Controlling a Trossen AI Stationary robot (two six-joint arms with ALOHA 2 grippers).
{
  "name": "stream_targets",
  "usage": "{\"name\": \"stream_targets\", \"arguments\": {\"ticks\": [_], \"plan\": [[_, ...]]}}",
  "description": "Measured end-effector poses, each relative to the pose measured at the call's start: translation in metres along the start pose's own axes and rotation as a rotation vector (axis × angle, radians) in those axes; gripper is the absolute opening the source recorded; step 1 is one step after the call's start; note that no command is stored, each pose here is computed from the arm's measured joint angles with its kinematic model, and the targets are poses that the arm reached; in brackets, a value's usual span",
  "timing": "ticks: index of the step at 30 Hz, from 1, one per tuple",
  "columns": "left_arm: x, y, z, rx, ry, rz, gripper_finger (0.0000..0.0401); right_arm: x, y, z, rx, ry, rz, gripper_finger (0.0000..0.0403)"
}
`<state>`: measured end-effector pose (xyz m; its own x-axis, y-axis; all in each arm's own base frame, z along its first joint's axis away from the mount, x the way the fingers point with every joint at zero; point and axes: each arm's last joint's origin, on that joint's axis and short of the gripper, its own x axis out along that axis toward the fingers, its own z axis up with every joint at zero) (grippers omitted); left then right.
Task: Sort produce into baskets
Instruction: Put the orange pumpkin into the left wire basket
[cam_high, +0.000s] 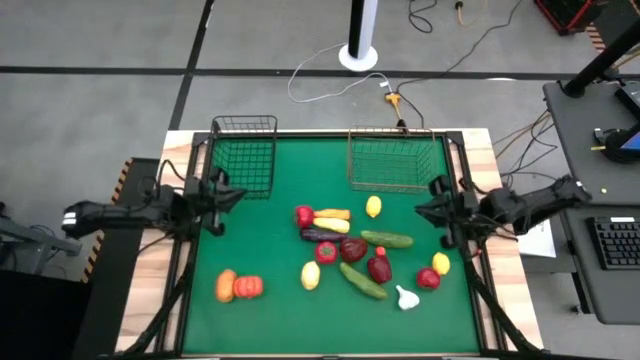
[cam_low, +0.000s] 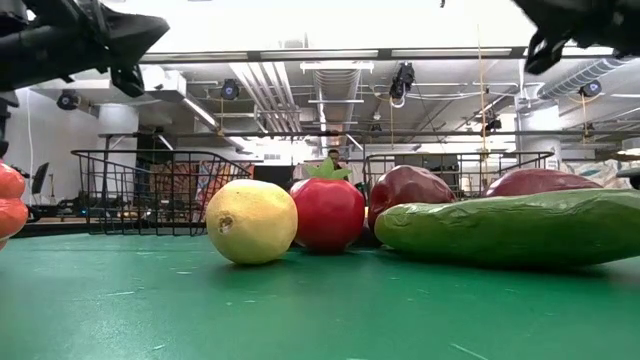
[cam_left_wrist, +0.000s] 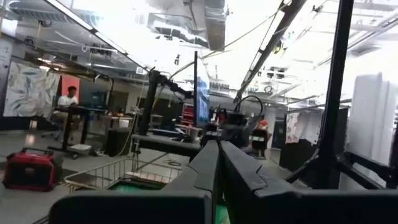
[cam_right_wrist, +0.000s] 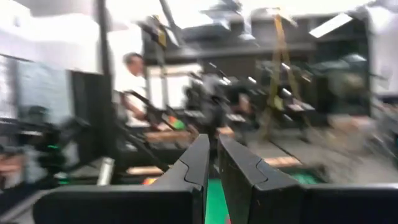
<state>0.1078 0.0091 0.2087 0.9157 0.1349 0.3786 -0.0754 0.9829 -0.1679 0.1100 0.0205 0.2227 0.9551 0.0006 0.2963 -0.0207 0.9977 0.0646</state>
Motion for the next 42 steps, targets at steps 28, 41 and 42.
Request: {"name": "stream_targets", "arguments": {"ticks": [28,41,42], "plan": [[0.138,-0.043,0.098,-0.313,0.776,0.042,0.0,0.066,0.01,-0.002,0.089,0.652,-0.288,0.0028],[0.115,-0.134,0.037,-0.474,1.387,0.025,0.0,0.065,0.01,-0.003,0.036,0.659,-0.273,0.0028],[0.115,-0.139,0.034,-0.465,1.401,0.012,0.0,0.065,0.01,-0.003,0.036,0.659,-0.273,0.0028]]}}
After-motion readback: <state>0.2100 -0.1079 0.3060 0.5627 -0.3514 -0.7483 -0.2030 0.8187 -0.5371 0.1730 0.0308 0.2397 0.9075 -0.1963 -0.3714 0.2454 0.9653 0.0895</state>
